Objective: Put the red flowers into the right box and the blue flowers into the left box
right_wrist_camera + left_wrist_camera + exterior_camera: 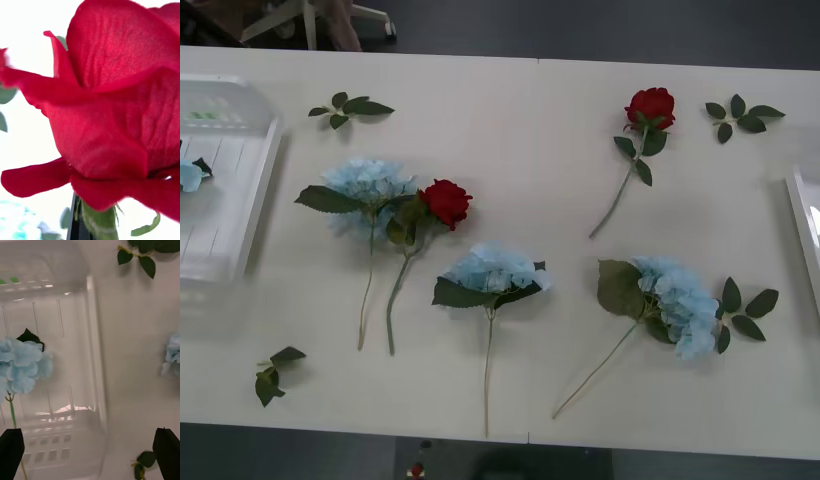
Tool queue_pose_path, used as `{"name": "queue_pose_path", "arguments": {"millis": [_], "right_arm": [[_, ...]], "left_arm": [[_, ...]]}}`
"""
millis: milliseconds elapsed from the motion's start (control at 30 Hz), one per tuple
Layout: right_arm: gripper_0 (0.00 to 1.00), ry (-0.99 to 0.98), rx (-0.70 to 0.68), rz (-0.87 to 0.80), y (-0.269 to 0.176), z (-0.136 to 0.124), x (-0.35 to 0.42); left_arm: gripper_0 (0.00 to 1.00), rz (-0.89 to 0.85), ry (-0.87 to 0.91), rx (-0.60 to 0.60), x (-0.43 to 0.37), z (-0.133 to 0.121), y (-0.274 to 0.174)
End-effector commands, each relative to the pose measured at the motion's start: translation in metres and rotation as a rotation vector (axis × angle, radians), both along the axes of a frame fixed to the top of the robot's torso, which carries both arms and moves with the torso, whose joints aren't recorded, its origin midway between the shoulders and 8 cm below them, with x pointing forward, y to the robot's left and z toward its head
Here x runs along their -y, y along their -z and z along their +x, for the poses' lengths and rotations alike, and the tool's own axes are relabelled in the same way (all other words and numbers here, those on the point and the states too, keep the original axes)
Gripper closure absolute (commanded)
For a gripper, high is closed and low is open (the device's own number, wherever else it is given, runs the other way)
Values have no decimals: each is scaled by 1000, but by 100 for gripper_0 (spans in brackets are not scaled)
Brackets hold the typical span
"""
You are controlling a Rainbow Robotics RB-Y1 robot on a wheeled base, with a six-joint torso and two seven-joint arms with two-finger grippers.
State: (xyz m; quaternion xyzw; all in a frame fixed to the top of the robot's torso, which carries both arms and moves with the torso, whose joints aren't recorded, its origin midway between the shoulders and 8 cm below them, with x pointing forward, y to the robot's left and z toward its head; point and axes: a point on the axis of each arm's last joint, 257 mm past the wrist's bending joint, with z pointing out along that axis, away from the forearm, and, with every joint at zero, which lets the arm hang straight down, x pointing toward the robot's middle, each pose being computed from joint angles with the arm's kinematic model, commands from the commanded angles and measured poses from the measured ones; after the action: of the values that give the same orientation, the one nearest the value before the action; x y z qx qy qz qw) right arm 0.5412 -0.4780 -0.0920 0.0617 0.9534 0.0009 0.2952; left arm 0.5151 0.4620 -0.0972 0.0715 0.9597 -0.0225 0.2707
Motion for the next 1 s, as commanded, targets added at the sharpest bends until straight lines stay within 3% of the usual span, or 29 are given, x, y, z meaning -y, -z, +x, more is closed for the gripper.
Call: {"name": "queue_pose_path", "arguments": {"millis": [33, 200, 467, 867, 900, 933, 967, 1000], "right_arm": [[100, 4, -4, -68, -19, -21, 64], [100, 38, -11, -62, -2, -41, 123], [100, 65, 4, -111, 38, -50, 173], [97, 119, -39, -175, 106, -60, 199], [86, 116, -38, -186, 112, -59, 199], [64, 113, -35, -191, 115, -58, 198], [32, 109, -28, -196, 118, -55, 196], [10, 107, -23, -198, 118, -54, 196]], "left_arm": [[0, -90, -22, 11, 44, 7, -2], [0, -135, -25, 46, 74, 3, 25], [0, -155, -17, 96, 119, -10, 71], [0, -200, 25, 44, 191, -15, 126], [0, -187, 34, 44, 197, -14, 129], [0, -174, 39, 44, 201, -13, 132], [0, -154, 39, 44, 201, -10, 135], [0, -143, 40, 41, 205, -7, 139]]}}
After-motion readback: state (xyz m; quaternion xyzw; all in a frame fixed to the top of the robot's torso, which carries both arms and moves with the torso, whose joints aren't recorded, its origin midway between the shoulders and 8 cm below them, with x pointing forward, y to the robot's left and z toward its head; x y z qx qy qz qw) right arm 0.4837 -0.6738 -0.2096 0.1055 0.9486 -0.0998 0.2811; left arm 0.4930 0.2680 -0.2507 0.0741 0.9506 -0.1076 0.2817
